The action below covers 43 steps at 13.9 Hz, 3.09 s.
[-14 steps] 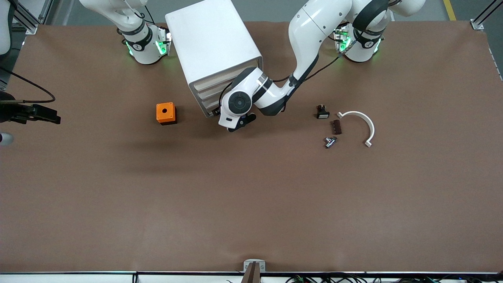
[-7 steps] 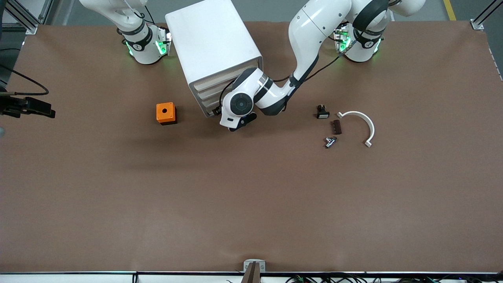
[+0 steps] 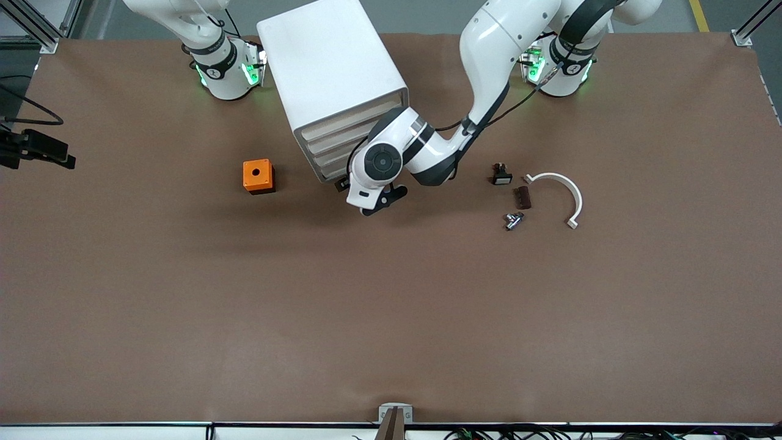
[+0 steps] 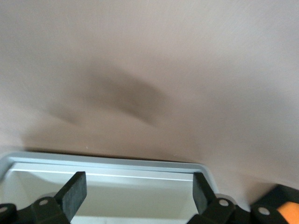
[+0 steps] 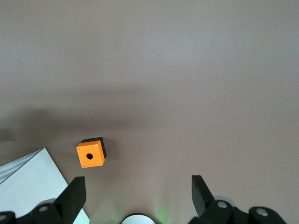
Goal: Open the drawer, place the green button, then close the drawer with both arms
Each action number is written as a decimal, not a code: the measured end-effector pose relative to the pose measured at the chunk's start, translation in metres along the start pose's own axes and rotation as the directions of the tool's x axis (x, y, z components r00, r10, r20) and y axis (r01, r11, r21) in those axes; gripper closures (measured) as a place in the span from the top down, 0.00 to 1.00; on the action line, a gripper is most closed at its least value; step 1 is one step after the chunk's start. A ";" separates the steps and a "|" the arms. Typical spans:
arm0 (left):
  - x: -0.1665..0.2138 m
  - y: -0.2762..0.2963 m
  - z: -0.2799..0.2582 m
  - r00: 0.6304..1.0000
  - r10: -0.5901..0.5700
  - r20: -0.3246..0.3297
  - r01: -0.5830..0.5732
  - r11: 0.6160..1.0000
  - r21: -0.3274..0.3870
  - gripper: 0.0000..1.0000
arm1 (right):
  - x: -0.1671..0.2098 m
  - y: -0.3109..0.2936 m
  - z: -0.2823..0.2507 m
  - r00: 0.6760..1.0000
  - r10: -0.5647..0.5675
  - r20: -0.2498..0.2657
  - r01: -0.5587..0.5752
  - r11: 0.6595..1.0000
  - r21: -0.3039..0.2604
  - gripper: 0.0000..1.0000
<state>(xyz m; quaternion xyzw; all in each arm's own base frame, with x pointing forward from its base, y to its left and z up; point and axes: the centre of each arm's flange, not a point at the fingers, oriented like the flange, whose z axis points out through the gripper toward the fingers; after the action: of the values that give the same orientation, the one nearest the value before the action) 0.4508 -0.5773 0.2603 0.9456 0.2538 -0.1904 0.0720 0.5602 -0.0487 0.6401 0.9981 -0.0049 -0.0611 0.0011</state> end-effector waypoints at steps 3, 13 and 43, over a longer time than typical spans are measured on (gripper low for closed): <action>0.019 -0.016 -0.097 1.000 -0.004 -0.028 0.004 1.000 -0.011 1.00 | -0.019 0.007 -0.003 1.000 0.010 -0.001 -0.010 1.000 0.013 1.00; 0.127 -0.191 -0.366 0.992 0.088 -0.090 -0.086 0.996 0.028 1.00 | -0.031 0.018 -0.015 0.998 0.028 -0.052 -0.027 0.999 0.022 1.00; 0.206 -0.471 -0.441 0.862 0.449 -0.234 -0.418 0.892 0.170 1.00 | -0.044 0.008 -0.011 0.996 0.009 -0.093 -0.006 0.999 0.039 1.00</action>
<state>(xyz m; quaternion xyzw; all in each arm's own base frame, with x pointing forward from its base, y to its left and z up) 0.5196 0.0242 0.5644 0.9978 0.0305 -0.0545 0.0243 0.5177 -0.0558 0.6565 0.9997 -0.0098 -0.0144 -0.0178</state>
